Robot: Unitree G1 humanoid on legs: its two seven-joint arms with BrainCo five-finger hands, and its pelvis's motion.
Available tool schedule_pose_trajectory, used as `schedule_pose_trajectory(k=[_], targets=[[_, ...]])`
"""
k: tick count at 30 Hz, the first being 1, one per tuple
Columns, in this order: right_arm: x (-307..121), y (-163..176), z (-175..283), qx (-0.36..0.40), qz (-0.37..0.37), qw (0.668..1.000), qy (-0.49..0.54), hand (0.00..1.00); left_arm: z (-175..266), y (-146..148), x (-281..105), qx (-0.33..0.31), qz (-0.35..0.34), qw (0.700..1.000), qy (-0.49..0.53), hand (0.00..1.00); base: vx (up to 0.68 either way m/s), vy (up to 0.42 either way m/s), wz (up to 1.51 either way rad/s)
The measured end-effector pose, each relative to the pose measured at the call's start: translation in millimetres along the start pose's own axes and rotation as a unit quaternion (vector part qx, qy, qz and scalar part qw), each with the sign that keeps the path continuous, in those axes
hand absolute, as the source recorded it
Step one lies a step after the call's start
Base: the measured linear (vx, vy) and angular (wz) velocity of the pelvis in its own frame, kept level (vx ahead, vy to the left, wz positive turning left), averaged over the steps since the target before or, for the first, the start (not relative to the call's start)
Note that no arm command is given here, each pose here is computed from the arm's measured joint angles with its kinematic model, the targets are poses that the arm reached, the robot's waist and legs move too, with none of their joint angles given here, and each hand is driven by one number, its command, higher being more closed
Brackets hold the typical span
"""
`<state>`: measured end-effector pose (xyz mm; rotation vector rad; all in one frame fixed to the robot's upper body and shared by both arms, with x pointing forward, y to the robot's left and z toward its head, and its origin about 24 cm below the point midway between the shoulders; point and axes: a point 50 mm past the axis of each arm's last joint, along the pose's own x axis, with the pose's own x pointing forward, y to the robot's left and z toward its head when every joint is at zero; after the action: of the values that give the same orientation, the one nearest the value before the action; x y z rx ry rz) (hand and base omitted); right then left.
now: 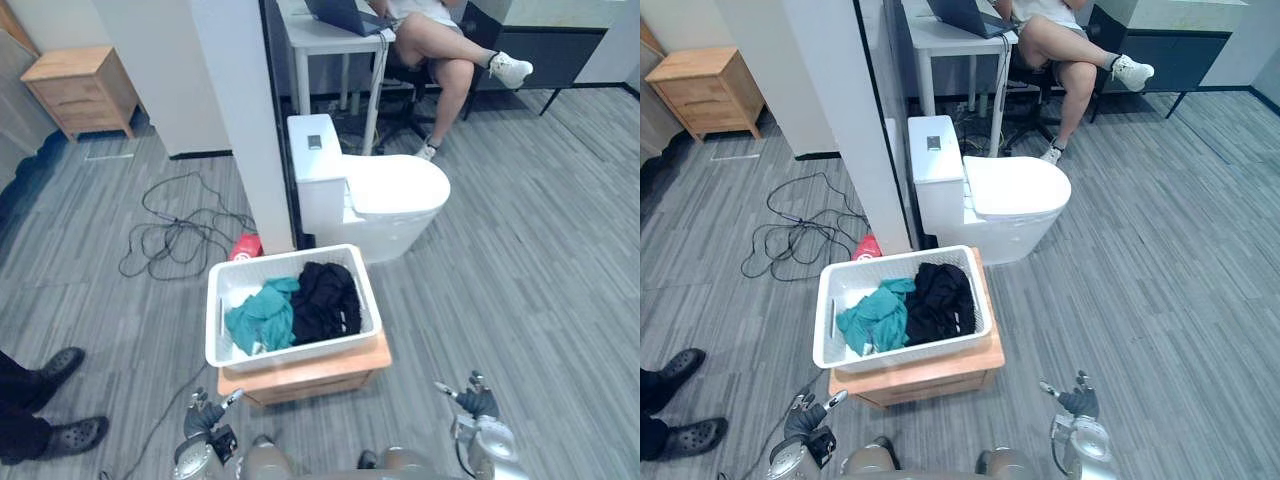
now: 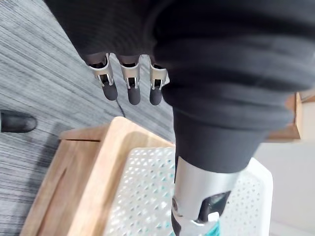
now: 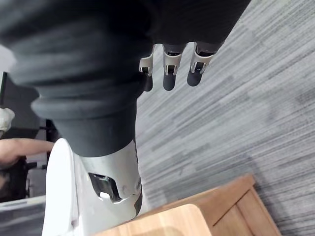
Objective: Pick up the laundry basket with both hands and put the clothes into the washing machine.
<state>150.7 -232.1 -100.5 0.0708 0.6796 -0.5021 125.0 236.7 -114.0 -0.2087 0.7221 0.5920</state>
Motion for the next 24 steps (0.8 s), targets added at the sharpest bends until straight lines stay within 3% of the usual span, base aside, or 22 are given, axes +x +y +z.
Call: schedule_pose_trajectory(k=[5, 12, 18, 24], targets=[[1, 5, 41, 0.001, 0.003, 0.996, -0.085, 0.00, 24, 6, 3, 0.008, 0.006, 0.999, -0.047, 0.00, 0.15, 0.096, -0.07], [8, 19, 64, -0.096, 0.039, 0.986, -0.128, 0.00, 39, 5, 5, 0.016, 0.013, 0.997, -0.077, 0.00, 0.09, -0.009, -0.08], [20, 36, 84, -0.185, 0.067, 0.969, -0.152, 0.00, 57, -9, 15, 0.107, -0.011, 0.989, -0.101, 0.00, 0.01, -0.013, -0.02], [28, 65, 130, -0.225, 0.080, 0.948, -0.213, 0.00, 75, -34, 23, 0.139, -0.033, 0.982, -0.124, 0.00, -0.06, 0.029, -0.11]])
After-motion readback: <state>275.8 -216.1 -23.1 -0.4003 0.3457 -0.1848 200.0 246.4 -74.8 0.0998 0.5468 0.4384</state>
